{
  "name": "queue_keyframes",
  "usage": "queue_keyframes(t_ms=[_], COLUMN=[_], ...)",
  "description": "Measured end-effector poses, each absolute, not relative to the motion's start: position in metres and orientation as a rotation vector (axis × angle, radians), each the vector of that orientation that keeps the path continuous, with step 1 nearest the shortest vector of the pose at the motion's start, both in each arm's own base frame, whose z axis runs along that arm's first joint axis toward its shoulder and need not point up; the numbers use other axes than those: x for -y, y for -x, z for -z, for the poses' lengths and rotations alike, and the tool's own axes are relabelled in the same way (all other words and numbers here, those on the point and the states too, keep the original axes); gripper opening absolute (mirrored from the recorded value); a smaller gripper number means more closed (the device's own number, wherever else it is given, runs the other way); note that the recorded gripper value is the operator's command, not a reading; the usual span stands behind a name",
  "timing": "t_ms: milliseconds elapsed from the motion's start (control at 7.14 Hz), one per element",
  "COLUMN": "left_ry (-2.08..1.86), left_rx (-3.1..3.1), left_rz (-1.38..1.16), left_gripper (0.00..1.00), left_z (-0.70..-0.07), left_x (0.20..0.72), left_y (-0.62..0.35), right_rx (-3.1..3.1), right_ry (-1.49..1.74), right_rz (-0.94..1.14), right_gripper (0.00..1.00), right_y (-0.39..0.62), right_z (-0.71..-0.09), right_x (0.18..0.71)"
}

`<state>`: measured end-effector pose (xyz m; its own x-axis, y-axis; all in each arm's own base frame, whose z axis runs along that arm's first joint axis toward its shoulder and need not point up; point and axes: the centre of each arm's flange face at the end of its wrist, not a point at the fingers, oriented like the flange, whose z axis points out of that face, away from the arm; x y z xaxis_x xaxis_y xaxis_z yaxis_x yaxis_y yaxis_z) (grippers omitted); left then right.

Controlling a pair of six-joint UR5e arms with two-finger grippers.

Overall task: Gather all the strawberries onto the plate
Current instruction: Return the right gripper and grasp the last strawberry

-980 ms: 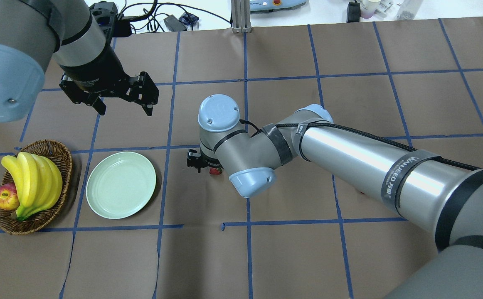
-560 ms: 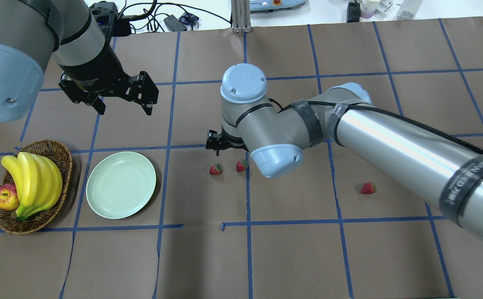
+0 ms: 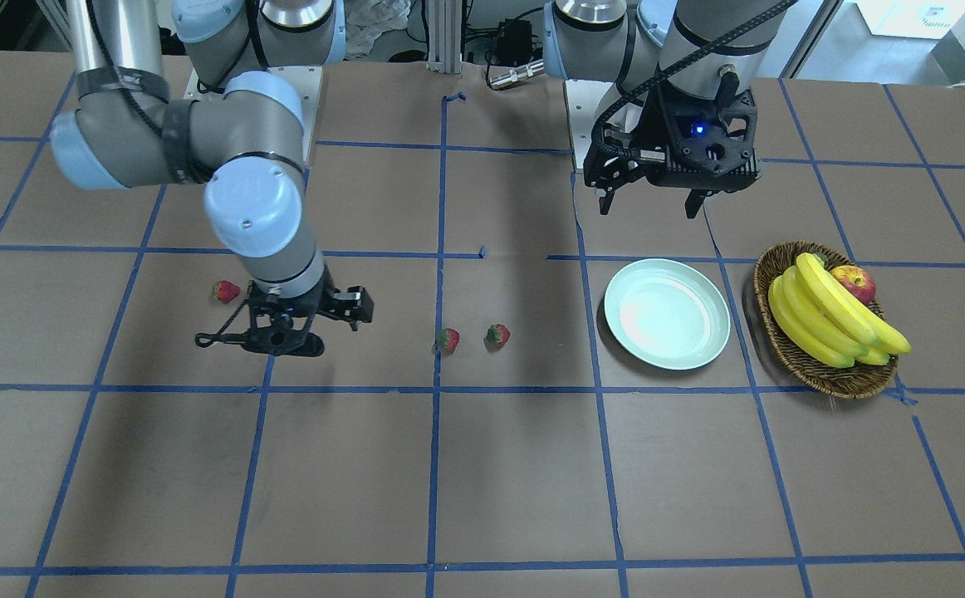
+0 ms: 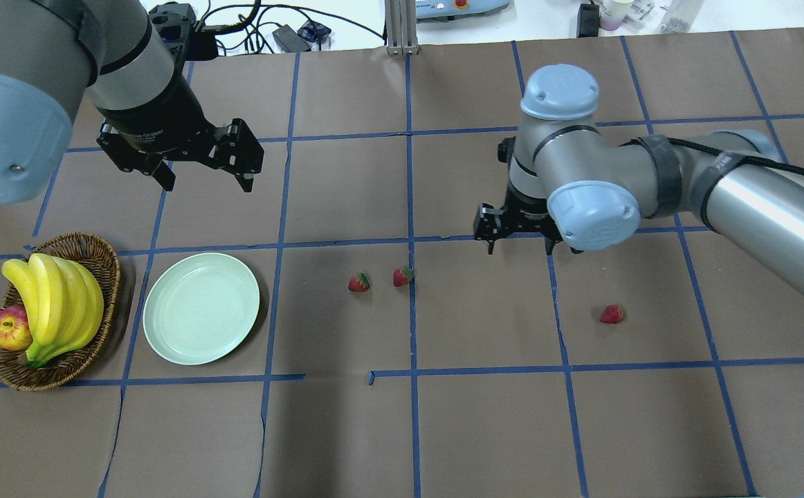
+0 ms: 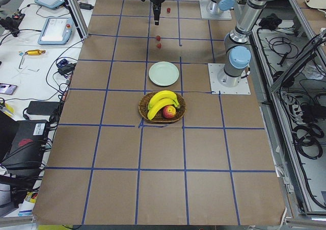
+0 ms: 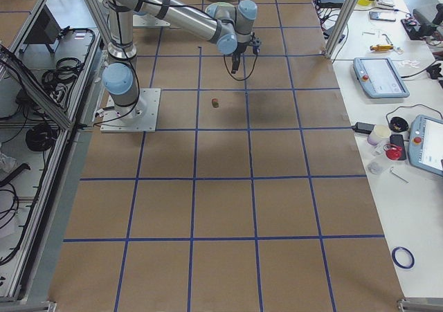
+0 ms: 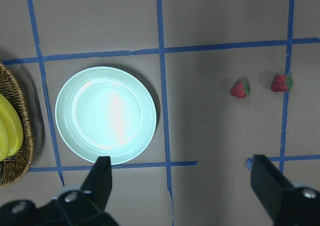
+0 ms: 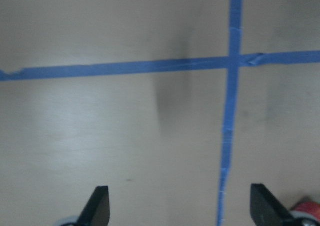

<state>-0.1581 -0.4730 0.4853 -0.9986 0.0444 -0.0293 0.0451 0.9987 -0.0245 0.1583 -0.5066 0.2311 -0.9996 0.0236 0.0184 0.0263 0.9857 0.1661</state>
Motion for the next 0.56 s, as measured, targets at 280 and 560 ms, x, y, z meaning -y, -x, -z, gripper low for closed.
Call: queue_keyframes(t_ms=[280,560], left_ry=[-0.069,-0.067], left_rx=[-3.112,-3.112], left_rz=[0.038,0.036], left_gripper=[1.00,1.00], left_z=[-0.485,-0.484], left_x=[0.472,0.472], left_y=[0.158,0.158], right_rx=[3.121,3.135], right_ry=[-0.091,-0.141], right_rz=[0.333,0.353], right_gripper=[1.00,1.00], right_y=[-0.083,-0.055], right_z=[-0.219,-0.196], right_x=[0.487,0.464])
